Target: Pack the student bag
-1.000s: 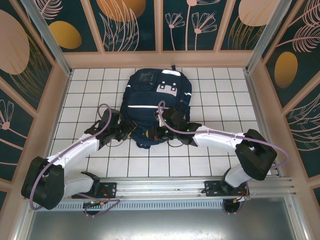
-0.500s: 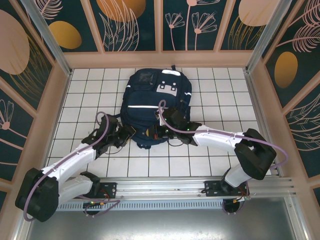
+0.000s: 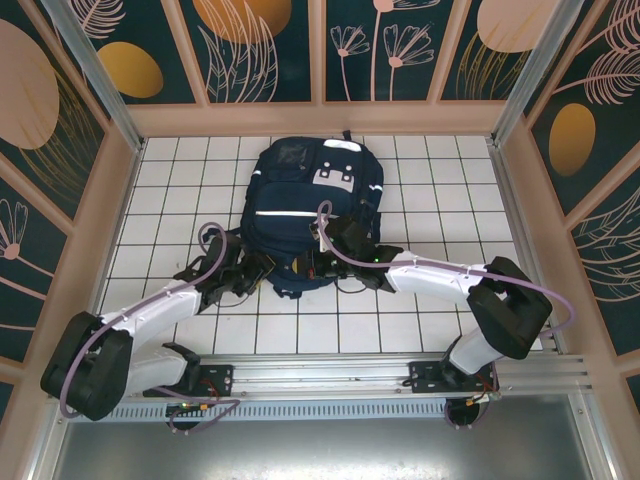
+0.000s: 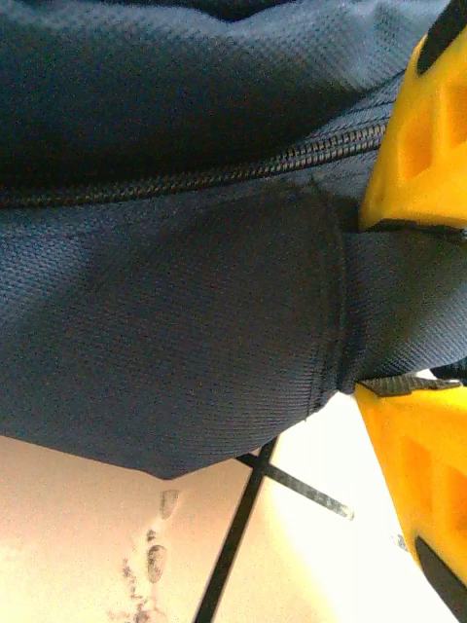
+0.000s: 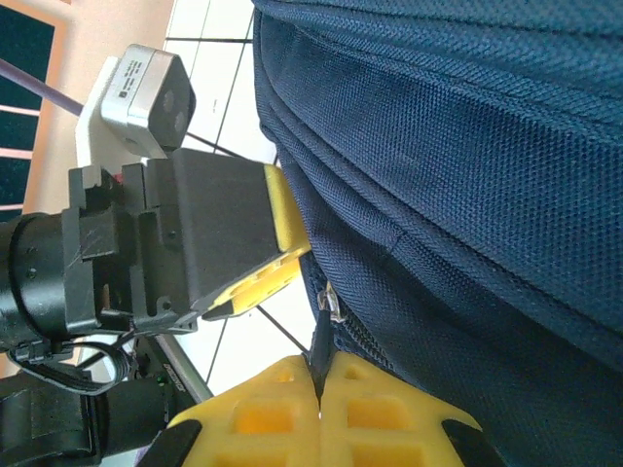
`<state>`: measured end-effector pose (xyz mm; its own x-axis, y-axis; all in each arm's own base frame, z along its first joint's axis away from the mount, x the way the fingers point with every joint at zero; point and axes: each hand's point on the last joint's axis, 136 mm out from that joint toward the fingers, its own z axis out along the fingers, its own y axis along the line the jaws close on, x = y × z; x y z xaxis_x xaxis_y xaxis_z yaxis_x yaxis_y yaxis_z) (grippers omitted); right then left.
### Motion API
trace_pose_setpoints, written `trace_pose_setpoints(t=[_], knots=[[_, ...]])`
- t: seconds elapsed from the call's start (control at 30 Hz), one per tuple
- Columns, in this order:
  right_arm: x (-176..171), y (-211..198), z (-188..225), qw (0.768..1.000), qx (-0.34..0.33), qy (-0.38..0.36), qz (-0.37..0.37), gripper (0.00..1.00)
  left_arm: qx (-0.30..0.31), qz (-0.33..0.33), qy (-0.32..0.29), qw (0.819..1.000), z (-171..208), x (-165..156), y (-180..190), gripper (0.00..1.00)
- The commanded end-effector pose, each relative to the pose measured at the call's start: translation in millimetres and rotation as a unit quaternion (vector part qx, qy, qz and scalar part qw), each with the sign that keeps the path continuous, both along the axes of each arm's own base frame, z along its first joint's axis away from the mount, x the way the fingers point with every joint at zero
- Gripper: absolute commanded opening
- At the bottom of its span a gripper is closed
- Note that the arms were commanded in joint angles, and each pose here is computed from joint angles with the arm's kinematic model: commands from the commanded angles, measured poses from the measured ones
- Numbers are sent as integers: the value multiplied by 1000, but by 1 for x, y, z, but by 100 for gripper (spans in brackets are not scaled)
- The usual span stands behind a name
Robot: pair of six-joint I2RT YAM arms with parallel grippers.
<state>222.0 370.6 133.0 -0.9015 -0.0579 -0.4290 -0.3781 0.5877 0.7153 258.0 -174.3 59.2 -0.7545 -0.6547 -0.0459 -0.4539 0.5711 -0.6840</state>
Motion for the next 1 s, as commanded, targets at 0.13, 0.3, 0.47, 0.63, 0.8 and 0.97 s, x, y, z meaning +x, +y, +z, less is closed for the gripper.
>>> trace_pose_setpoints(t=[0.13, 0.3, 0.47, 0.63, 0.8, 0.97], knots=[[1, -5, -4, 1000, 2, -12, -1, 0, 13, 8, -48, 999, 15, 23, -1, 6], [-2, -24, -10, 1000, -15, -19, -17, 0, 24, 13, -57, 998, 19, 25, 3, 0], [-6, -44, -27, 998, -47, -24, -31, 0, 28, 19, -65, 997, 27, 28, 5, 0], [-6, -65, -36, 996, -61, -33, -60, 0, 29, 22, -69, 997, 31, 28, 7, 0], [-1, -85, -42, 992, -68, -45, -93, 0, 34, 26, -70, 997, 33, 25, 12, 0], [7, -99, -40, 987, -72, -68, -128, 0, 39, 28, -70, 996, 35, 23, 18, 0]])
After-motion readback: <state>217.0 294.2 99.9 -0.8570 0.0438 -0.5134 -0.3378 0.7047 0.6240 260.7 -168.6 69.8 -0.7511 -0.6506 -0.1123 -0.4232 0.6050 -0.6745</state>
